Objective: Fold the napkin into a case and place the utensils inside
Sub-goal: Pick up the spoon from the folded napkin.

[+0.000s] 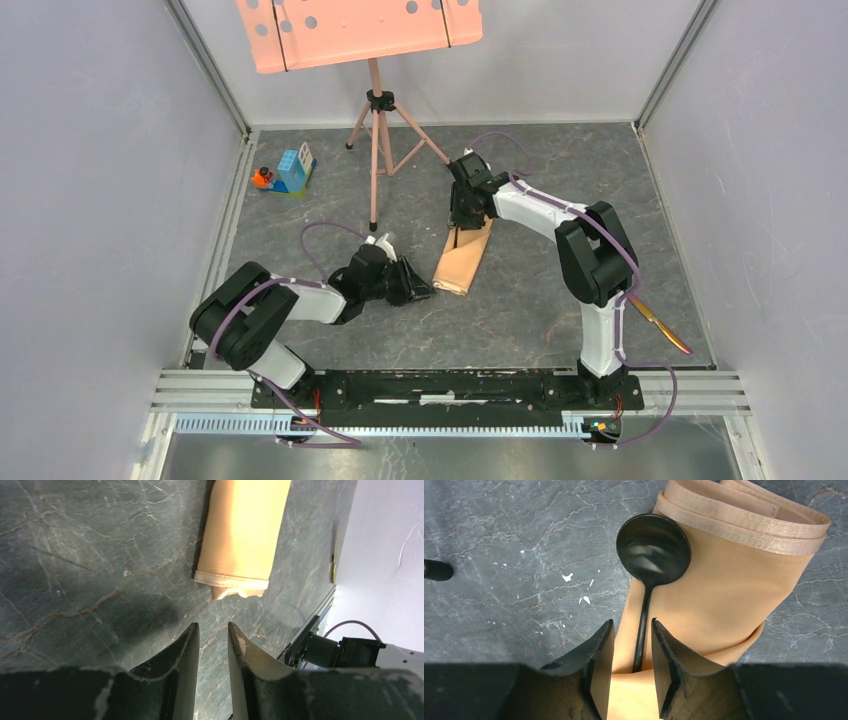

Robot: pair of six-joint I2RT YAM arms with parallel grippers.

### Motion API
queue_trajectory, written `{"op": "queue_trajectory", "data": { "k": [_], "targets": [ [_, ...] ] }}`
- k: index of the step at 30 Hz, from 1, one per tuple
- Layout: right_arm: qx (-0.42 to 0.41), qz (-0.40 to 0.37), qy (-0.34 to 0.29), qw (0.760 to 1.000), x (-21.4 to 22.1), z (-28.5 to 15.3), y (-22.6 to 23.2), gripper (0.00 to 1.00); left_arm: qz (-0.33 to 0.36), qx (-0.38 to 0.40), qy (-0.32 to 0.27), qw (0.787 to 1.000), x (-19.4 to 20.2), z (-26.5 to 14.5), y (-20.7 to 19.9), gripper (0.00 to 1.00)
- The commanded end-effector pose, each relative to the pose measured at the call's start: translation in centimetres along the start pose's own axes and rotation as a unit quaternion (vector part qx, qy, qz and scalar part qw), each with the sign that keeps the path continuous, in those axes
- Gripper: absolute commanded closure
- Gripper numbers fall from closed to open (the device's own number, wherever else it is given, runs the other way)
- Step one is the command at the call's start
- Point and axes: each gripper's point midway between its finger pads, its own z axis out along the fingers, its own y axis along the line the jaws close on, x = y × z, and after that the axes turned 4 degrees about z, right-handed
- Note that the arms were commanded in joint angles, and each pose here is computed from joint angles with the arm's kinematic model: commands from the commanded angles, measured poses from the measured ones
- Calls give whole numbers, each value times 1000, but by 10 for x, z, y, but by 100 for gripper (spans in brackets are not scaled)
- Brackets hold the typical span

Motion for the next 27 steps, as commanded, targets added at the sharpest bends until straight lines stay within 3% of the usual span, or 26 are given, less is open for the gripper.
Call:
{"op": "queue_trajectory", "data": {
  "k": [1,5,13,21,27],
  "targets": [
    [8,-2,-26,1000,-12,3,1,64,46,17,-7,999,-6,-10,-14,65],
    [13,-3,-22,1000,-9,10,-2,71,63,21,-7,998,-8,-16,-23,65],
    [29,-6,-14,999,-5,24,-7,74,87,40,-6,995,-10,-26,-40,65],
    [23,-1,-12,1000,-6,22,-4,95,110,48,5,993,-7,-22,-51,65],
    [1,23,-30,999,-11,3,3,100,114,44,19,992,7,-4,-55,66]
  ]
}}
